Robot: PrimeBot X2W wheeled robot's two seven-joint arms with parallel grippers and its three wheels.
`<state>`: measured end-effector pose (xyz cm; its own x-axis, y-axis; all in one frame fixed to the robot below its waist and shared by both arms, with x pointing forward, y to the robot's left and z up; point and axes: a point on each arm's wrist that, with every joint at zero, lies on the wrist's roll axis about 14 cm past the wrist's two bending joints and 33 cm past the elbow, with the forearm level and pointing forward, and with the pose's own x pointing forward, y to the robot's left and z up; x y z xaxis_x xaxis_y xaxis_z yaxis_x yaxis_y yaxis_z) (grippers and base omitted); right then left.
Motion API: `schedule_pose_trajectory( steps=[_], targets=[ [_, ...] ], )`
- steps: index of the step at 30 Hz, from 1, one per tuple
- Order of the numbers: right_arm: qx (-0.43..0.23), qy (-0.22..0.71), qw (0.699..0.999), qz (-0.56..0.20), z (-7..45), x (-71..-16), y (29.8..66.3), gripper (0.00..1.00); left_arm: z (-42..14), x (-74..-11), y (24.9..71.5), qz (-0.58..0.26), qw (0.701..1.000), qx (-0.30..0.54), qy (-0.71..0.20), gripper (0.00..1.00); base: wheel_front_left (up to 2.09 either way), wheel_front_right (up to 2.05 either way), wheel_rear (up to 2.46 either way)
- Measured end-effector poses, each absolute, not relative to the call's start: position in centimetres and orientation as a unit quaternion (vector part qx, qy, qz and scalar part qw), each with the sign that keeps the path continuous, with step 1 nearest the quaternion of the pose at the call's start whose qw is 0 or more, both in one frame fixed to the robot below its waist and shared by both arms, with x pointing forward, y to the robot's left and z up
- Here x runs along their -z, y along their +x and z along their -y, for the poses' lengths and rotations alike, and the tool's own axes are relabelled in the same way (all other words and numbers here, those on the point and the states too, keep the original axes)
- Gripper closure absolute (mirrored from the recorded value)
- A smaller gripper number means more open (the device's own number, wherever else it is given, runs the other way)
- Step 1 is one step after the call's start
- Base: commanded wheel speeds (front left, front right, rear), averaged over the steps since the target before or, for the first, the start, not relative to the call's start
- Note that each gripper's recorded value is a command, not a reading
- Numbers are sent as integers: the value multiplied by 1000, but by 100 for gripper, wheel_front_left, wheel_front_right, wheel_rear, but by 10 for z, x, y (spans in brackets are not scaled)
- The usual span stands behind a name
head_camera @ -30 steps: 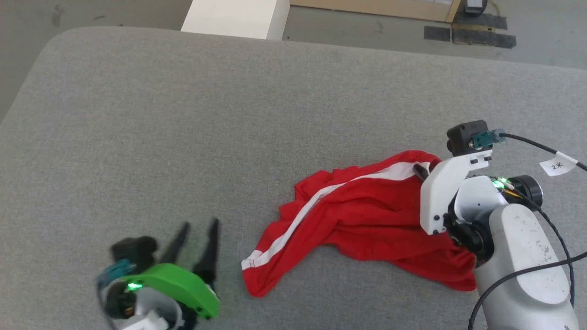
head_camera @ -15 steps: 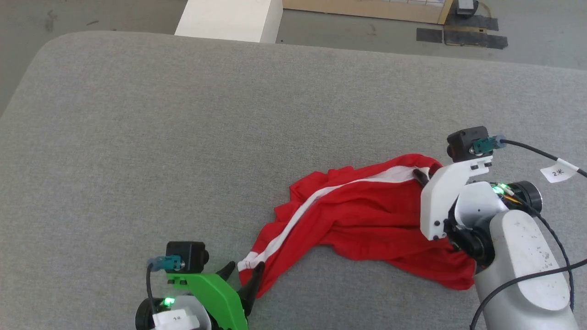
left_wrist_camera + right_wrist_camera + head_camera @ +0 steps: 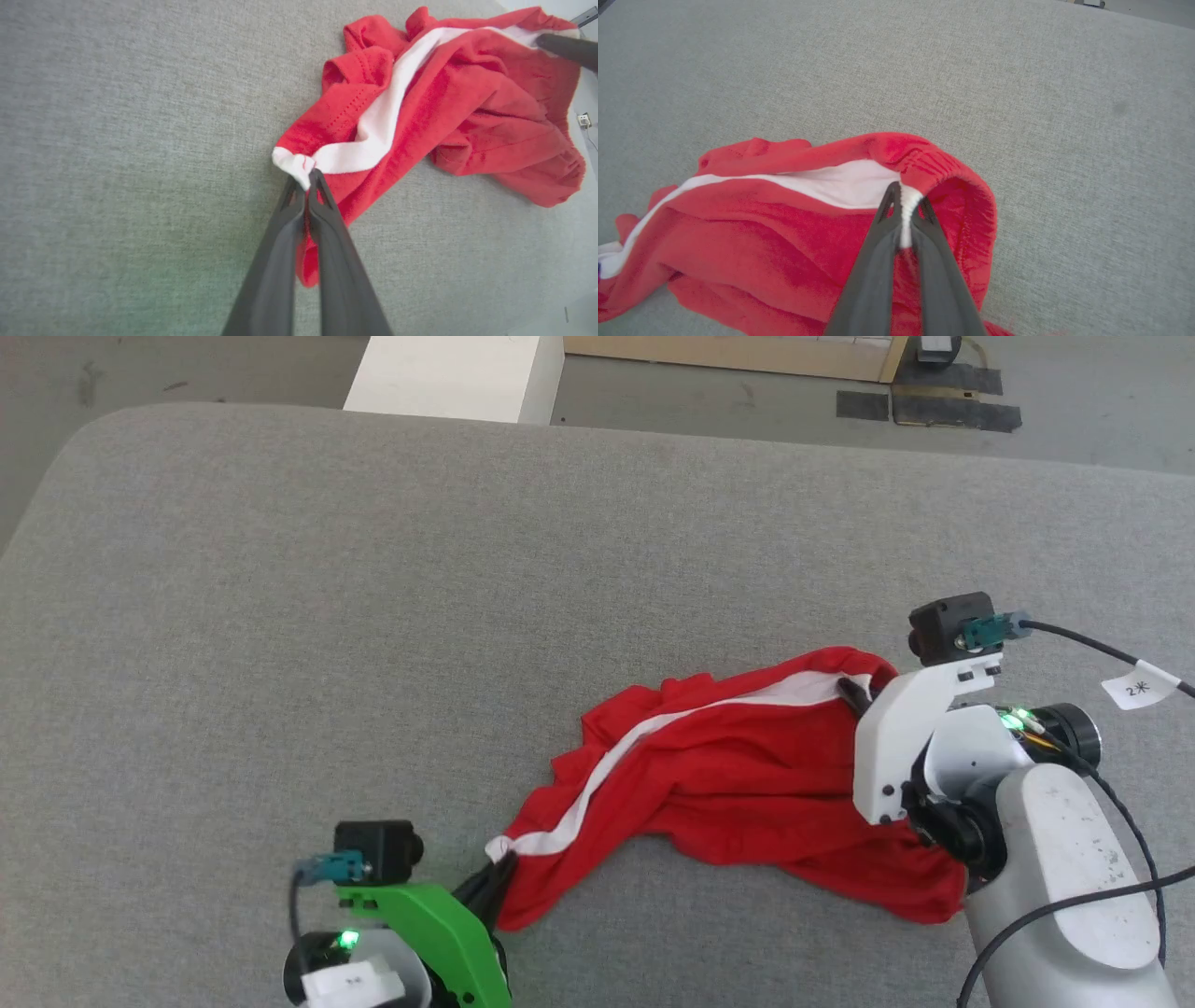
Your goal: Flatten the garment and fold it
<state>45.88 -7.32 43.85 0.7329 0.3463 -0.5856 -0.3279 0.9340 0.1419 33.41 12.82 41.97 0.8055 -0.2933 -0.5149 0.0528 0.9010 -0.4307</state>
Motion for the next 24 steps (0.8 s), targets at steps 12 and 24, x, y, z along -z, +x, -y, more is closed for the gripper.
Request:
schedule_pose_trajectory(
  steps=[12,24],
  targets=[
    [-203,130,940,-242,68,-512,490,100,-167,-549,408,-87,962,102,-236,100,0,0,0],
    [-247,220,940,-87,65,-673,571,100,-233,-687,523,48,986,69,-141,100,0,0,0]
  ],
)
